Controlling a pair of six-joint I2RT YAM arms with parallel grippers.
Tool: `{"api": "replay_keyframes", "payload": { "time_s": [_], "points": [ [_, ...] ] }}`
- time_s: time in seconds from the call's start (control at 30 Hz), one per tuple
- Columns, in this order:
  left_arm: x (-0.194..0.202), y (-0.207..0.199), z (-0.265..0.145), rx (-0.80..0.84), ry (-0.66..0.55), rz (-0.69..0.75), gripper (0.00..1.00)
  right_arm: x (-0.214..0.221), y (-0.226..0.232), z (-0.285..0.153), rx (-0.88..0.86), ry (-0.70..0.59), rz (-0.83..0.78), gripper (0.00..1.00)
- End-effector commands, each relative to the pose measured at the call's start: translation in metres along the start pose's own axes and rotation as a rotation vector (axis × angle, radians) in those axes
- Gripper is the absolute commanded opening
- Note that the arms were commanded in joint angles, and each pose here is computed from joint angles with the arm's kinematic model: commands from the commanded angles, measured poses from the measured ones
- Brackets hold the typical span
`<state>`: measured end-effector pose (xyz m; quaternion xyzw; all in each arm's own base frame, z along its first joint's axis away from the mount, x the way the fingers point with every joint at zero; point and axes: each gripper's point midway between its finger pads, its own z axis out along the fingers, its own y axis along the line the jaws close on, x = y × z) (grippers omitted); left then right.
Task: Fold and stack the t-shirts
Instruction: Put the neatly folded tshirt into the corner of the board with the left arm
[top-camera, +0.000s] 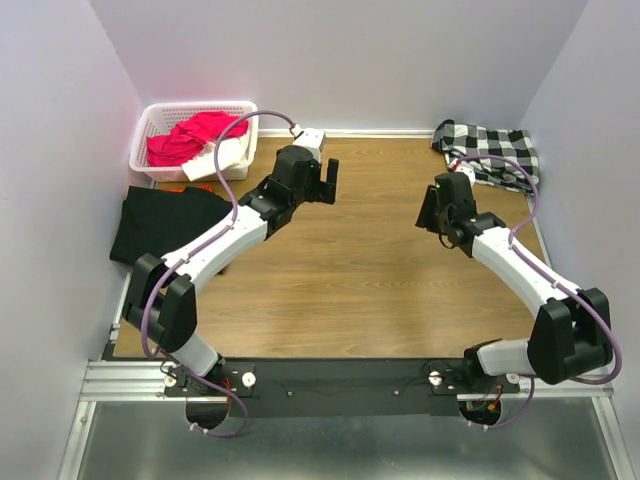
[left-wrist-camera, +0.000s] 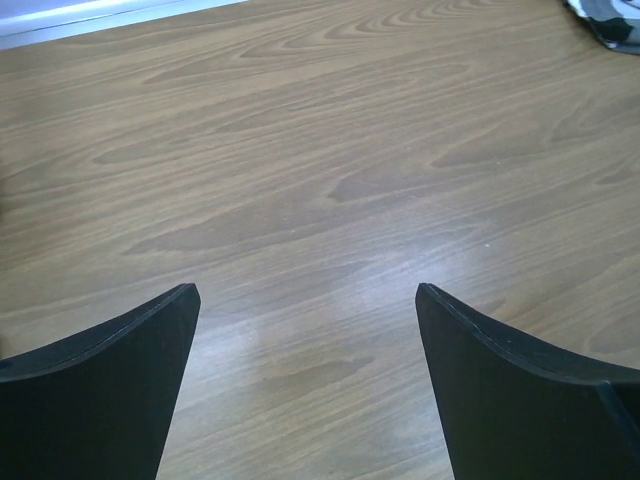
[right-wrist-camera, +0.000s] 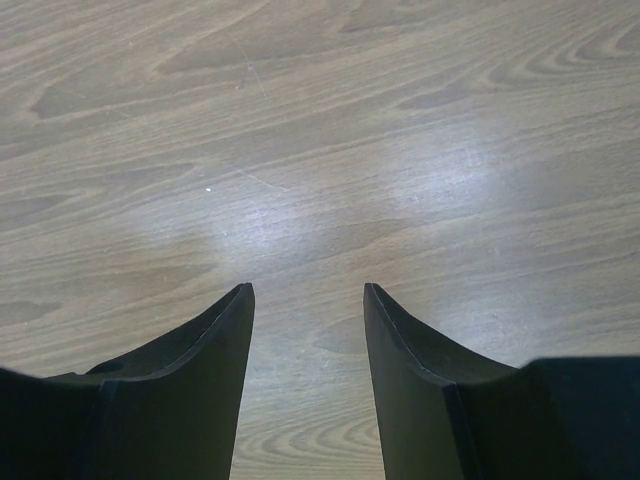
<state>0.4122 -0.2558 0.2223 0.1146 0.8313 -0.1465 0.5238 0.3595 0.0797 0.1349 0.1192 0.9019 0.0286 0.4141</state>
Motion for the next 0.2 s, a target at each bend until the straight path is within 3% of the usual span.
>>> {"api": "replay_keyframes", "payload": {
  "time_s": [0.0,0.17],
  "points": [
    [-0.009,0.0134,-0.0078,-0.082,-0.05,-0.013,0.98,-0.0104,-0.0017,0.0027,0.013,-0.037,-0.007,0.57],
    [-0.0099,0.0149,-0.0104,-0.09,-0.058,-0.013,0.98,-0.0105,0.0001,0.004,0.004,-0.034,-0.017,0.57]
  ]
}}
